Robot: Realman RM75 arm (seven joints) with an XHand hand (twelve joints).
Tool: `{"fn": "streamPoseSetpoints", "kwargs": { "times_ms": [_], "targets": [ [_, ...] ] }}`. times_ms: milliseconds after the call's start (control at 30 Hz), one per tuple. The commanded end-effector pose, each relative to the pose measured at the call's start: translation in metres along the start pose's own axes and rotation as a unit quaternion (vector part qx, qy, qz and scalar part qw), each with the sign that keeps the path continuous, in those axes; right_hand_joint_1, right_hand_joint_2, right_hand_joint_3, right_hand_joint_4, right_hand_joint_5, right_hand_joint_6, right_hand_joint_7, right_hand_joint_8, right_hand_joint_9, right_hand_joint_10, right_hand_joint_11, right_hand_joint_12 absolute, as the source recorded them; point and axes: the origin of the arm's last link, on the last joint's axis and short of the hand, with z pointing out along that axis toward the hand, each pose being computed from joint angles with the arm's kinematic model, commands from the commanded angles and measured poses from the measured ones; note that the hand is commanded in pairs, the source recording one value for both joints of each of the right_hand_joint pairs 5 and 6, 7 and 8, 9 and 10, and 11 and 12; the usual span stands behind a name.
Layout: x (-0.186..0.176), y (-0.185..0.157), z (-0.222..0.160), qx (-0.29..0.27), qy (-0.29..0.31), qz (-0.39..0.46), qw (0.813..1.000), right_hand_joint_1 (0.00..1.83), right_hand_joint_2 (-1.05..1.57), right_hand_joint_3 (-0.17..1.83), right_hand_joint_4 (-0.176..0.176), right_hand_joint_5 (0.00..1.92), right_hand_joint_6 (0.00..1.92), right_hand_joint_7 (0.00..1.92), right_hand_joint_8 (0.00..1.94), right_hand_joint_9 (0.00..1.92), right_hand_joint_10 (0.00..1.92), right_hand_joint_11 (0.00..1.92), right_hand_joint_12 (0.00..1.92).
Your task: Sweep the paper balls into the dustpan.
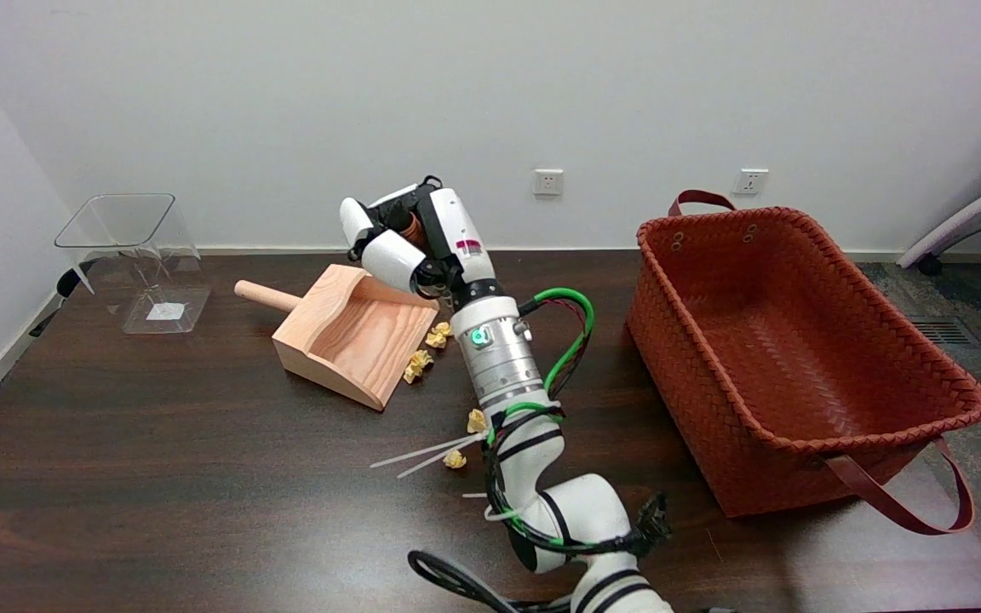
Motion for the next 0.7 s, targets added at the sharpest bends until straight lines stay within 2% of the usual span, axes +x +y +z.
{"fn": "streamPoseSetpoints", "kwargs": {
  "times_ms": [33,367,700],
  "targets": [
    [-0.017,0.039,0.017,-0.05,-0.026,0.043,0.997,1.06,1.57,1.02,0.0,1.92,1.92,1.92,1.92,1.92,1.92,1.92,1.92],
    [-0.035,0.054,0.027,-0.072,-0.043,0.064,0.994,1.05,1.57,1.07,0.0,1.92,1.92,1.92,1.92,1.92,1.92,1.92,1.92],
    [-0.055,0.04,0.055,-0.082,-0.018,0.119,0.989,1.05,1.57,1.05,0.0,1.92,1.92,1.92,1.92,1.92,1.92,1.92,1.92]
  ]
}}
